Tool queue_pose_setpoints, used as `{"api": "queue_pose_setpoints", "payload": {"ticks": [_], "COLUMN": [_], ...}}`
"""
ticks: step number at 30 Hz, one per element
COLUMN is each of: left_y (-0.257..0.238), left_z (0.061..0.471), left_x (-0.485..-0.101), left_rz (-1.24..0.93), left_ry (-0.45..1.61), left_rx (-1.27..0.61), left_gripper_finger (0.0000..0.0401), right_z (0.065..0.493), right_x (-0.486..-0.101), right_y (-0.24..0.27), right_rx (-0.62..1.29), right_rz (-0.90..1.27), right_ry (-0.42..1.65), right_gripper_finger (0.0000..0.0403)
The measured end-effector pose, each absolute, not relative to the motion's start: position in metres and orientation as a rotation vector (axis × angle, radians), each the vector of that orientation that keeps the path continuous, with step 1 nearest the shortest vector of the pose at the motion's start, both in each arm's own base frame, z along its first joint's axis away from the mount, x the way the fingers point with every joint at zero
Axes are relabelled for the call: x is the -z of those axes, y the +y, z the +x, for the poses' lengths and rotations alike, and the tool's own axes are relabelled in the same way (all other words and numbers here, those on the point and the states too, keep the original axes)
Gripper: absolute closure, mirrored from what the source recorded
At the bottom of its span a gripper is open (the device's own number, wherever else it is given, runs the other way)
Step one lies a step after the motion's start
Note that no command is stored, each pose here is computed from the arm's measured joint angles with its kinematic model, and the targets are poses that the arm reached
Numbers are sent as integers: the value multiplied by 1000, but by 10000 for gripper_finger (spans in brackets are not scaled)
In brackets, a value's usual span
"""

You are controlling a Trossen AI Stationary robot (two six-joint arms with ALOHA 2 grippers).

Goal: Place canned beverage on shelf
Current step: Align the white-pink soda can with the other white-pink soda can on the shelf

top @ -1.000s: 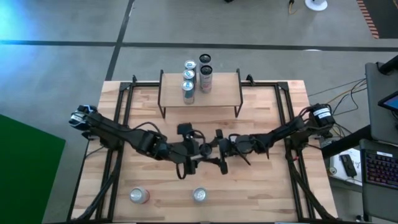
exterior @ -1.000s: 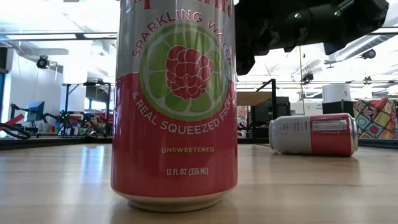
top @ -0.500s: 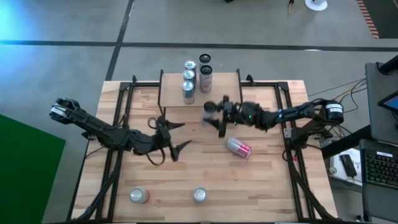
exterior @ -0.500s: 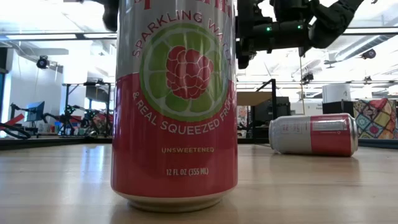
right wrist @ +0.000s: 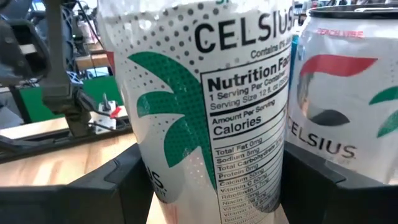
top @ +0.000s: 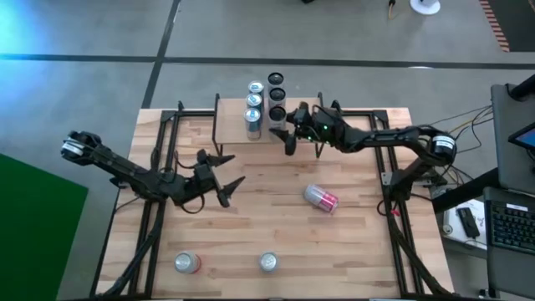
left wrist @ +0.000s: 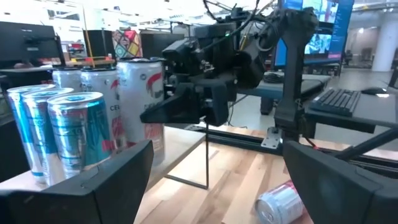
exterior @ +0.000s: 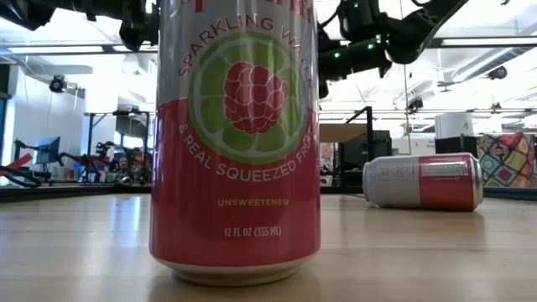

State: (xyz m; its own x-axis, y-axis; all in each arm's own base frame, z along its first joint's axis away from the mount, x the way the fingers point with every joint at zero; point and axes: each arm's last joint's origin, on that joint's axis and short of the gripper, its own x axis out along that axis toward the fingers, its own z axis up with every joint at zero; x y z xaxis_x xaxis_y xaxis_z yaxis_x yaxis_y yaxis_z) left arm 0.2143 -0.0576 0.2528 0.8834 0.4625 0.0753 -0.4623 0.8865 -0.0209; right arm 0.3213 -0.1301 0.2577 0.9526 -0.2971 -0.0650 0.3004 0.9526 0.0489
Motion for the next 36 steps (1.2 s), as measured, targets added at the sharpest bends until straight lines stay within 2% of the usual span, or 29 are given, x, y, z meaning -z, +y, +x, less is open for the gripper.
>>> {"api": "queue_pose_setpoints", "payload": {"ticks": [10,21,36], "left_y": [-58,-58,-58], "left_z": [218,218,218], "left_x": [-257,-255,-255], "left_rz": [37,62,69], "left_ry": [-65,-42,-40], "left_rx": [-492,-492,-492], "left_gripper_finger": [55,55,55], "right_z": [336,334,330], "right_x": [-244,-245,-246], "right_y": [-148,-151,-149], "right_rx": [316,324,334], "right_rz": [83,102,111], "right_ry": [79,105,147], "right_gripper_finger": [142,95,118]}}
